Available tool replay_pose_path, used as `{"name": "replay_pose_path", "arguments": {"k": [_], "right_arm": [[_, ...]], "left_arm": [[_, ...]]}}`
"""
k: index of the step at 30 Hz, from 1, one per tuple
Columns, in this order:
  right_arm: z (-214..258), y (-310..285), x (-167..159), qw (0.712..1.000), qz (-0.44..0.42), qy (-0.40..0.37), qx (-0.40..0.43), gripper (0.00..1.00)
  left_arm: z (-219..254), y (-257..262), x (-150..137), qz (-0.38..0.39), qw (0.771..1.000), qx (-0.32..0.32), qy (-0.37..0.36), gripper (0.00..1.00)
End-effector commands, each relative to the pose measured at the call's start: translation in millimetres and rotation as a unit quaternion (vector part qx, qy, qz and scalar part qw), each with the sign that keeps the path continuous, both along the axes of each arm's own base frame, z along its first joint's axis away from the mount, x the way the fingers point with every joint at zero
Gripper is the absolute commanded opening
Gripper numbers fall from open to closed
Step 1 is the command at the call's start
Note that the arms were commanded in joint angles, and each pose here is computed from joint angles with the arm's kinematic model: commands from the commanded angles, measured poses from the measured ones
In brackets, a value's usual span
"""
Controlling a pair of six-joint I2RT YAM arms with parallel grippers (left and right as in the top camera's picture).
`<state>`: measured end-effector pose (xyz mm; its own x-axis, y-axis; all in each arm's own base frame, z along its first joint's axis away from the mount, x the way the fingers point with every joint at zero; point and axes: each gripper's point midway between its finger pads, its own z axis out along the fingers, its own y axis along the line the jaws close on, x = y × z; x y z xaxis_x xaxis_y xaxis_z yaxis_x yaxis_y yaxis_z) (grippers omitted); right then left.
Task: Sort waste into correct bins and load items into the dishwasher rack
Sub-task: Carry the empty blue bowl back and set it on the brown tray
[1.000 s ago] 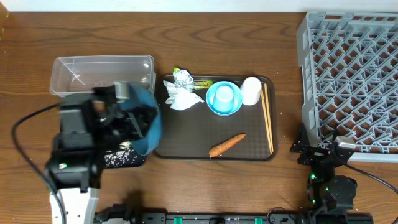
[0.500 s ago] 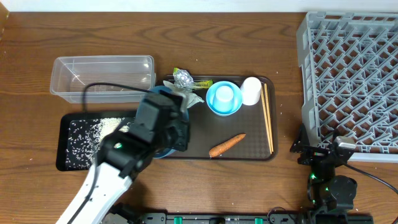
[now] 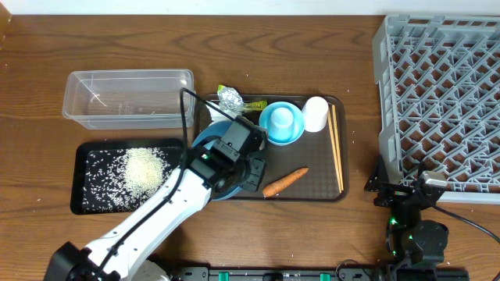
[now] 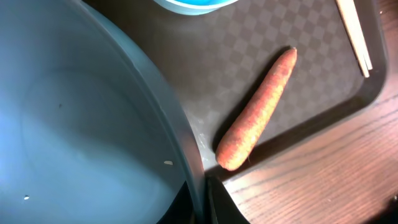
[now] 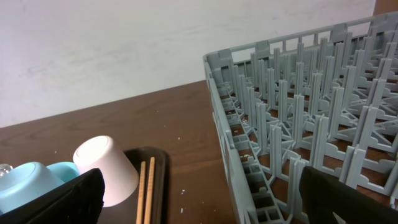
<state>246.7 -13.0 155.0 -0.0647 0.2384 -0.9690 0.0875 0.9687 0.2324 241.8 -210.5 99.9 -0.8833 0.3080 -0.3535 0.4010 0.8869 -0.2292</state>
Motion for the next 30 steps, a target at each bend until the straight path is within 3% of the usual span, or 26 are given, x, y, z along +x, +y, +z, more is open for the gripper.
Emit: {"name": "replay_pose_path", "arguments": {"k": [1, 14, 19, 24, 30], "right_arm": [[-0.6, 3.3, -0.1, 1.000, 0.007, 0.001, -0.007, 0.99], [-0.6, 3.3, -0.1, 1.000, 0.007, 0.001, -0.007, 0.99], [-0.6, 3.3, -0.1, 1.000, 0.007, 0.001, -0.007, 0.99], [-0.6, 3.3, -0.1, 1.000, 0.007, 0.001, -0.007, 0.99], [-0.6, 3.3, -0.1, 1.000, 0.007, 0.001, -0.007, 0.99]], "left_arm": [[6.0, -5.4, 7.3, -0.011, 1.000, 0.000, -0.017, 0.06], [5.7, -19.7, 2.1, -0.033, 0.999, -0.005, -0.024, 0.33], [33.5, -24.2, 8.8, -0.013, 0.998, -0.037, -0.050, 0.44], [76.4, -10.6, 19.1, 0.055, 0.992, -0.068, -0.095, 0.47], [110.5, 58.3, 18.6, 0.206, 0.968, -0.048, -0.137, 0.54]]}}
